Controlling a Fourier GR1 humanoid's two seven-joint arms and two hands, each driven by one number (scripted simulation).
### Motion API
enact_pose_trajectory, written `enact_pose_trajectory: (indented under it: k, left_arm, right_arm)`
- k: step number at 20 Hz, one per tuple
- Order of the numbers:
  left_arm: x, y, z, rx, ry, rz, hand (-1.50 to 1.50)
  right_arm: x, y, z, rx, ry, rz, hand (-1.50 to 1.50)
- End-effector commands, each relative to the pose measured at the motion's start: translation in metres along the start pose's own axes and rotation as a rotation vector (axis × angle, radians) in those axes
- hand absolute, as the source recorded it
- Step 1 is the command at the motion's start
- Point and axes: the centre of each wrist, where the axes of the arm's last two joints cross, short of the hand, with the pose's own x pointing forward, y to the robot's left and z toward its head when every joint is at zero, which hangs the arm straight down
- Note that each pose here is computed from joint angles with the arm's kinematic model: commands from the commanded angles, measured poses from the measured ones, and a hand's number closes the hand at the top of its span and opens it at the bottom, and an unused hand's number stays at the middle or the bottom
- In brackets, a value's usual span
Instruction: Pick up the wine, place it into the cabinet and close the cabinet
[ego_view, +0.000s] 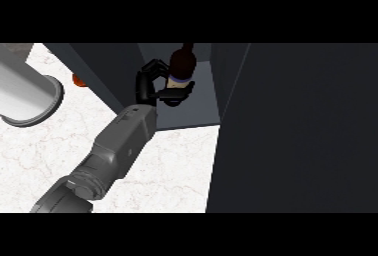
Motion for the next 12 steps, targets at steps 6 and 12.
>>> enact_pose_trajectory:
  k: [6, 12]
  left_arm:
    - [-0.035, 0.017, 0.024, 0.007, 0.102, 0.139, 1.5]
    - [-0.036, 0.018, 0.025, -0.002, 0.113, 0.17, 1.5]
  right_arm:
    - [0.003, 0.007, 0.001, 0.066, -0.014, -0.046, -1.5]
    - [0.001, 0.009, -0.003, 0.07, -0.003, -0.062, -1.5]
